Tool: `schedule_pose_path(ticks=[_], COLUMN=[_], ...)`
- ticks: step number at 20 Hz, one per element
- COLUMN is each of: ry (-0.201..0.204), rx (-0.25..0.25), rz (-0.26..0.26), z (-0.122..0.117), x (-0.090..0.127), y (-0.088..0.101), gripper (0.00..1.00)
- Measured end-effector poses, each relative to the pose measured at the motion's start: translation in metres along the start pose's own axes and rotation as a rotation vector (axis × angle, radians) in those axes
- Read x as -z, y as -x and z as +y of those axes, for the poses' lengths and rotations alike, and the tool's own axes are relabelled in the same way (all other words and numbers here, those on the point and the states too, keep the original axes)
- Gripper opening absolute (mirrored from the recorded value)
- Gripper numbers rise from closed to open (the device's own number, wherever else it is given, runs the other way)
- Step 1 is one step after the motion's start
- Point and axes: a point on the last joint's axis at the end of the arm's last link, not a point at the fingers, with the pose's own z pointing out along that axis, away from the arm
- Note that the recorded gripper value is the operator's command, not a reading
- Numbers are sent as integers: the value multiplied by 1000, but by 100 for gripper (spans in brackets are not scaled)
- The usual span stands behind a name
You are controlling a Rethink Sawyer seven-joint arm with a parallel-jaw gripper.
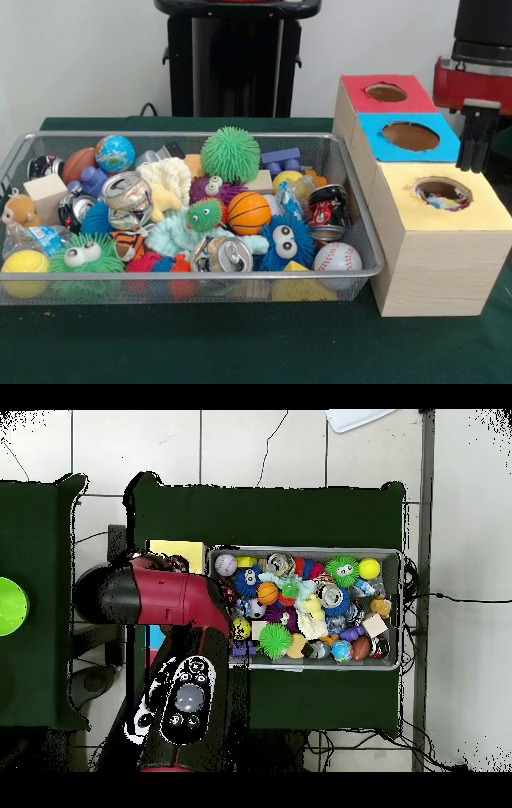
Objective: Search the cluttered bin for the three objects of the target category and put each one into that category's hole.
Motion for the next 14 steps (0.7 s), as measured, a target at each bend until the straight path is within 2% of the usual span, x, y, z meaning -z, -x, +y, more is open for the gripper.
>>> schedule_pose_path(ticks=[5,14], ry=[1,-20], rx=[-10,-14], rz=[-16,-38], z=[-11,-51], x=[10,27], y=[12,31], gripper=[0,0])
